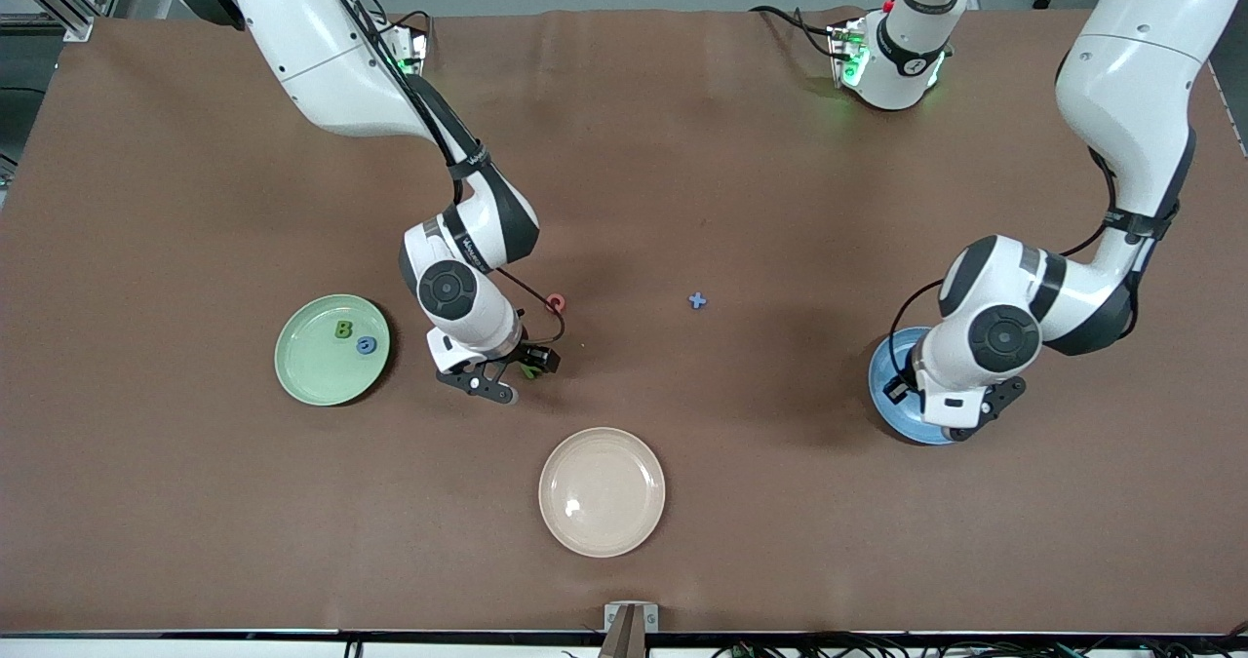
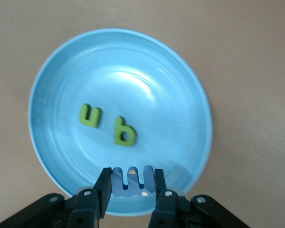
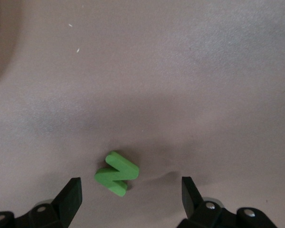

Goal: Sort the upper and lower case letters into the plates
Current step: 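Drop the blue E on the blue plate while the right gripper reaches N, then grasp the blue x with the left gripper while the right gripper grasps N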

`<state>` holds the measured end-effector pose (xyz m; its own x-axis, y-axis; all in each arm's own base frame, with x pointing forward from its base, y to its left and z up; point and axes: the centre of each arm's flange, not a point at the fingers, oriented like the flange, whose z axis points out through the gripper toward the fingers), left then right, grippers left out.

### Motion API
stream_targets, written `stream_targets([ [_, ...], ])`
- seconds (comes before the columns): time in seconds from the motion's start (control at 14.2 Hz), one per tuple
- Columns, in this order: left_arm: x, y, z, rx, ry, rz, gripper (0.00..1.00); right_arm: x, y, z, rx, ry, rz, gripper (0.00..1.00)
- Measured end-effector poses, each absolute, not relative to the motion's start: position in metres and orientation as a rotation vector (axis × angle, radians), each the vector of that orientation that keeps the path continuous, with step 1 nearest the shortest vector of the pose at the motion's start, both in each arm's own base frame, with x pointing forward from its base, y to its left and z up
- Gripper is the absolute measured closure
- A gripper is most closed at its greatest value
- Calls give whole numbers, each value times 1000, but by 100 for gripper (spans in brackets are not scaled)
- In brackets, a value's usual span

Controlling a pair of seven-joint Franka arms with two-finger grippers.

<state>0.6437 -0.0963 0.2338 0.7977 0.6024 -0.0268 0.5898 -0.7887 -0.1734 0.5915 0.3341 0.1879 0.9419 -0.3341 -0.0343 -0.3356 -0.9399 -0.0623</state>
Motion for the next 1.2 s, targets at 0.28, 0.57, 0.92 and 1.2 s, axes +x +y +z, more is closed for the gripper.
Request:
stream_targets([
  [0.28, 636, -106, 229, -2841, -913, 145, 47, 594, 332, 188, -3111, 410, -44, 11],
  [0.57, 630, -148, 243, -2899, -858, 136, 9, 587, 345, 166, -3123, 316, -100, 9],
  [0.92, 603, -233, 263, -2949, -856, 142, 0, 588, 358, 171, -3111, 259, -138, 9],
  [1.2, 559, -307, 249, -2966, -814, 149, 1, 598, 358, 183, -3138, 182, -121, 9],
])
